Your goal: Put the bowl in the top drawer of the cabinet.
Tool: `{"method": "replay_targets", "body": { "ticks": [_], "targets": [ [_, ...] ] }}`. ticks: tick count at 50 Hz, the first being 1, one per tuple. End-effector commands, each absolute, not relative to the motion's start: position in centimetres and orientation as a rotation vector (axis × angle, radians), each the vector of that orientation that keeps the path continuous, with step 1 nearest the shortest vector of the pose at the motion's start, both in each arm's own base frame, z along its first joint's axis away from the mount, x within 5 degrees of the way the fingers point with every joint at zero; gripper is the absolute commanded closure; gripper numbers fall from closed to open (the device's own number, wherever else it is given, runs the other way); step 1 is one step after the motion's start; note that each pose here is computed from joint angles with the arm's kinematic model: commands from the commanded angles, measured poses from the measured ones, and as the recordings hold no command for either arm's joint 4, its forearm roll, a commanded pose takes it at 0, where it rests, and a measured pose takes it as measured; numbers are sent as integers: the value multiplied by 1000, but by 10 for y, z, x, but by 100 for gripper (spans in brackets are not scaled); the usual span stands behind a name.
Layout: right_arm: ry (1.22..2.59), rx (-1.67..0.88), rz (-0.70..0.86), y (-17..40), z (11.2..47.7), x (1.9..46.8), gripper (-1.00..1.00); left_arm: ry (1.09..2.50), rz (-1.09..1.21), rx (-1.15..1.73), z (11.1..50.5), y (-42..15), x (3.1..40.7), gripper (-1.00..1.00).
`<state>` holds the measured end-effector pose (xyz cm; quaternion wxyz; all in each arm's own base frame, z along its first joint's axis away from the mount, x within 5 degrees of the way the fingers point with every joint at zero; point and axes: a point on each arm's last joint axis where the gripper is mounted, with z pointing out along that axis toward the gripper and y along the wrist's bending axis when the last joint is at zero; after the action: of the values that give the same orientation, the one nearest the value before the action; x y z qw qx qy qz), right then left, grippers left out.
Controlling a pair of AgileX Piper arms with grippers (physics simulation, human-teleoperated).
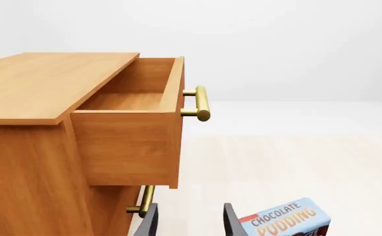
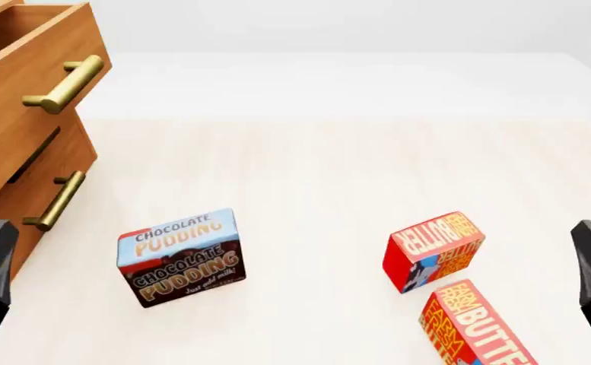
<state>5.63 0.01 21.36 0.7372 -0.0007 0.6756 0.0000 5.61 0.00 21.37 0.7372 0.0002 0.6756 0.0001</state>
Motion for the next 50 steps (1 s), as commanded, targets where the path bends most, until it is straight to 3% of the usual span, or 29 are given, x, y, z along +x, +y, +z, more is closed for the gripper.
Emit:
{"method": "replay_targets", "body": {
  "ticks": [1,9,18,50],
  "targets": [
    [1483,-6,2,0,215,57,-100,1483,-1,0,214,0,56,-100],
    [1482,-10,5,1,215,56,-100,1473,-20,-109,237,3,54,-100],
    [1478,-1,9,0,215,56,-100,1675,-185,-143,252,-3,83,-100],
    [1467,5,19,0,216,56,-100,1898,-337,445,292,-43,82,-100]
  ]
}}
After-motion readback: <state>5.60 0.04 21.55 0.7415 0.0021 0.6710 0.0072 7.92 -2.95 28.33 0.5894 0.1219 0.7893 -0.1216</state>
